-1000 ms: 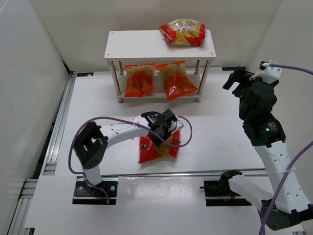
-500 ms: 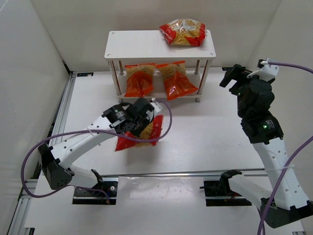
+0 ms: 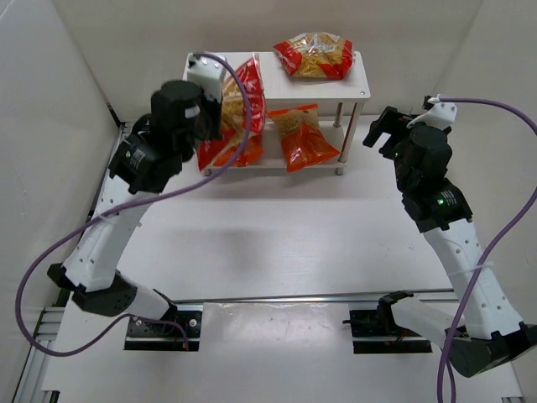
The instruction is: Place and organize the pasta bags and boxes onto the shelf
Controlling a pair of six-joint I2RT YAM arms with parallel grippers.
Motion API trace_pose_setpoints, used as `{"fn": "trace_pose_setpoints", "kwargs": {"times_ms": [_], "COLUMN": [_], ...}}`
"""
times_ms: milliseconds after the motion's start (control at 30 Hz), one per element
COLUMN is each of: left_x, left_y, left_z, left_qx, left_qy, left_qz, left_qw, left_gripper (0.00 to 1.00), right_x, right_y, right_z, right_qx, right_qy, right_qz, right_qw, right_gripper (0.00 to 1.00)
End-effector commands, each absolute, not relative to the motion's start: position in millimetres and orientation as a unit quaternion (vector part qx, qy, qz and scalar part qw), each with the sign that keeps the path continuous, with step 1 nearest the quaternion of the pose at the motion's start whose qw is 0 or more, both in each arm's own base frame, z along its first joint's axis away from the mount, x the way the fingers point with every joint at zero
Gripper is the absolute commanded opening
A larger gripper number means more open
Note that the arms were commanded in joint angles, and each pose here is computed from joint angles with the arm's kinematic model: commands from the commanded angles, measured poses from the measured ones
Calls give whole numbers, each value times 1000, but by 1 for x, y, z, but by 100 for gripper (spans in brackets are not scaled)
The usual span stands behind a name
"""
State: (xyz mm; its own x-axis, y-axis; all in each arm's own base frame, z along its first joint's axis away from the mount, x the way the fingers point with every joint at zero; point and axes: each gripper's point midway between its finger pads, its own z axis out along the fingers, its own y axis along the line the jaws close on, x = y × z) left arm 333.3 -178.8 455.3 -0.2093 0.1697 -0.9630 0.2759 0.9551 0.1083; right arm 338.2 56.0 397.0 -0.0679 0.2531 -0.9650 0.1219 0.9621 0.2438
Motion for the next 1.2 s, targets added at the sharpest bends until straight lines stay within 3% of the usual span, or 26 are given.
{"fn": "trace_pose_setpoints", "kwargs": {"times_ms": [0,67,200,533,633,667,733,800,833,933,1067,1167], "left_x": [386,405,470,557,563,566,567,555,552,541,493,451], "left_y": [-172,-157,-167,-183,-186,-187,-187,-181,-178,-164,-119,-56], "left_z": [539,573,559,521,525,517,503,517,523,547,617,609], "left_qx": [81,70,81,79,77,78,81,76,71,45,-24,-97], "left_qy": [693,661,654,632,619,625,640,632,628,610,557,574], "left_qz": [-89,-98,-105,-107,-109,-108,-106,-104,-102,-89,-61,6], "left_qw": [711,741,745,763,774,769,757,764,768,786,828,813], "left_gripper": [10,10,10,10,10,14,37,75,100,100,100,100], "right_x": [337,336,335,325,325,324,323,324,329,336,334,325], "right_y": [60,64,62,58,57,57,57,60,64,68,66,61], "right_z": [427,425,419,392,389,387,385,380,371,332,291,269], "right_qx": [131,120,118,121,120,119,118,105,98,84,95,98], "right_qy": [703,708,716,736,740,743,746,751,762,813,862,881], "right_qz": [72,73,63,53,50,49,47,48,47,53,47,30], "right_qw": [695,692,686,664,660,657,654,650,639,573,496,463], "right_gripper": [100,100,100,100,100,100,100,100,100,100,100,100]}}
